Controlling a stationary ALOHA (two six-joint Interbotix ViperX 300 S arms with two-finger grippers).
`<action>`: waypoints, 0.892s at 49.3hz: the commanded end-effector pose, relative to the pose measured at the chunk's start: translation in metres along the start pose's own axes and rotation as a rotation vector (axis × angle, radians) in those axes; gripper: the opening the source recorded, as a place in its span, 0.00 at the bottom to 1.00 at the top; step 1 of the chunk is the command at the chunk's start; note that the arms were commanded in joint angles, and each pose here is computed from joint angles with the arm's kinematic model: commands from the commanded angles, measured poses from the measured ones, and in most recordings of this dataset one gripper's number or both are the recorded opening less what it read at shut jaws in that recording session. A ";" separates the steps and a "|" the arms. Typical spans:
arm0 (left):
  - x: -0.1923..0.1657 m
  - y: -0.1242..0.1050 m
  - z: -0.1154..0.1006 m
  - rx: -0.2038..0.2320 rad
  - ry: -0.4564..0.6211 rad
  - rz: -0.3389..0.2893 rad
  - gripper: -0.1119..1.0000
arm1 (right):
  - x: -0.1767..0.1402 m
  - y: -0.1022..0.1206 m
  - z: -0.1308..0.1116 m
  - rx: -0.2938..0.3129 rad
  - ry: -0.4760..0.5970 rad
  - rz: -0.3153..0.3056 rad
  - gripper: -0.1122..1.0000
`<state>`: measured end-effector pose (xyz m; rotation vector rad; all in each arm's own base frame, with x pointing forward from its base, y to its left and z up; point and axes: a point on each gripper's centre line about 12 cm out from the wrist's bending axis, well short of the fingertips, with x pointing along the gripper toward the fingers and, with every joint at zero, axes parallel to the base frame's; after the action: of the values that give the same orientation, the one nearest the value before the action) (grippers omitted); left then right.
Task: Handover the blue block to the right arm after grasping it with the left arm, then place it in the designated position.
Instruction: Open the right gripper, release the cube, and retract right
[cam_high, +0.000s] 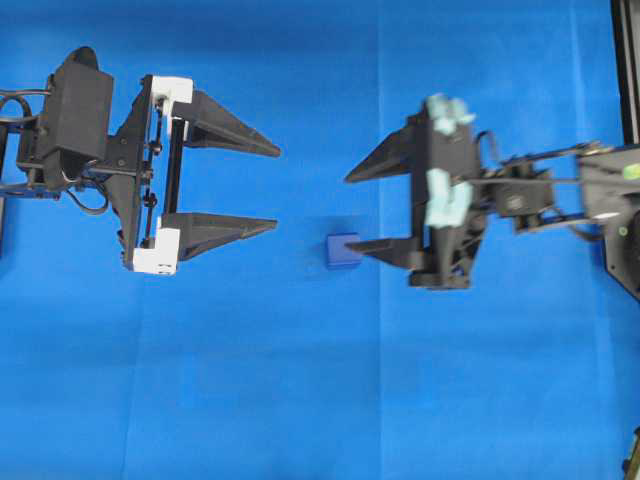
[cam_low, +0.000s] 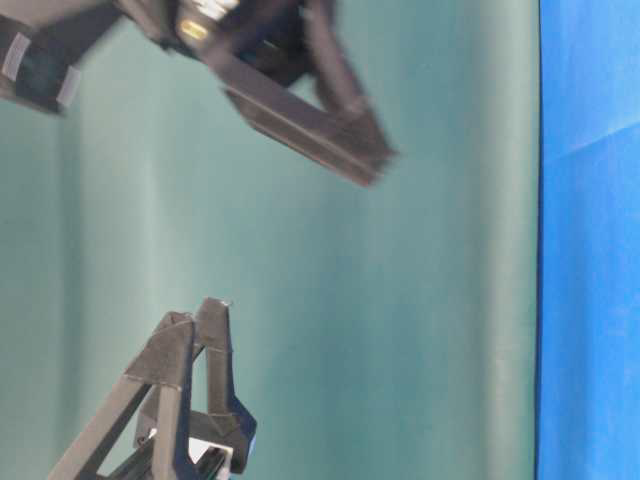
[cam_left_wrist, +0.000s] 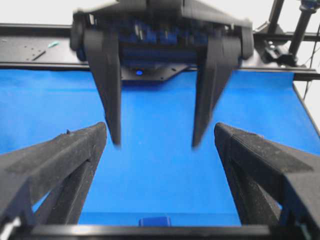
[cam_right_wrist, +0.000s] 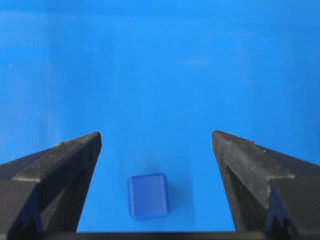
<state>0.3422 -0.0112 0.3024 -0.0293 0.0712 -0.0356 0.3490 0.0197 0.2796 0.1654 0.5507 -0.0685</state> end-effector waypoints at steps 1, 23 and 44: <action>-0.001 -0.001 0.010 0.000 -0.031 -0.004 0.94 | -0.026 -0.001 0.015 -0.005 -0.053 -0.005 0.85; 0.000 -0.001 0.011 0.002 -0.032 -0.004 0.94 | -0.075 -0.007 0.018 0.002 -0.131 -0.006 0.84; 0.000 -0.001 0.011 0.000 -0.034 -0.004 0.94 | -0.069 -0.006 0.018 -0.014 -0.148 0.007 0.84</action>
<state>0.3422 -0.0117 0.3024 -0.0292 0.0712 -0.0371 0.2978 0.0117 0.3224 0.1480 0.4375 -0.0800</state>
